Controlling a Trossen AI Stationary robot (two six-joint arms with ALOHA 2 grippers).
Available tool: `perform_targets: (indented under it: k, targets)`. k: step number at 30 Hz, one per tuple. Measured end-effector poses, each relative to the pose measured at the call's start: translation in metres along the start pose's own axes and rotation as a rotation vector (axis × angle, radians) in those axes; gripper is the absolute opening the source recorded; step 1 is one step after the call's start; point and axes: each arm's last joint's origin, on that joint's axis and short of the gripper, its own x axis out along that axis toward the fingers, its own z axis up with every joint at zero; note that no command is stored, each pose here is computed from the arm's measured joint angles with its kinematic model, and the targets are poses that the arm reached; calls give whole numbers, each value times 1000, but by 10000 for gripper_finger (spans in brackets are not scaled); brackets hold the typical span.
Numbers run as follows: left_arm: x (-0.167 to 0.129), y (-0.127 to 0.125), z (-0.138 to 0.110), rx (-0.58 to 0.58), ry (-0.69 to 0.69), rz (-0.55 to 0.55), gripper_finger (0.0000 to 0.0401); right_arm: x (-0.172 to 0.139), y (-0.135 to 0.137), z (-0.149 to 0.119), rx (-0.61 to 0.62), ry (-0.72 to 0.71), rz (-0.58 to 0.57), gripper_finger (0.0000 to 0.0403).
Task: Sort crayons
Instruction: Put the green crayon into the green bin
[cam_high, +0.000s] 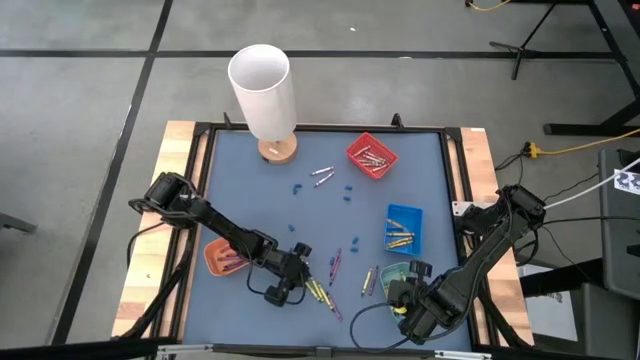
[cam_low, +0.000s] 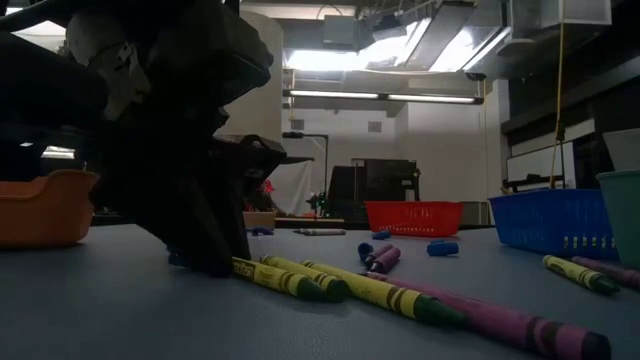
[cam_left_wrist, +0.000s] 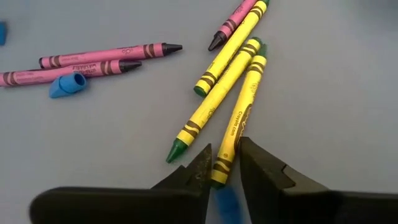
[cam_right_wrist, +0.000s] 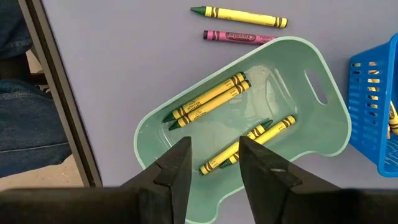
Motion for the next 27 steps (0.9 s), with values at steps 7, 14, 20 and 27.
perform_targets:
  k: [7,14,20,27]
  targets:
    - [0,0,0,0,0,0,38,0,0,0,0,0,0,131]
    - [0,0,0,1,0,2,20,0,0,0,0,0,0,131]
    - [0,0,0,1,-3,4,13,0,0,0,0,0,0,131]
    - [0,1,4,0,-46,18,12,0,0,0,0,1,0,131]
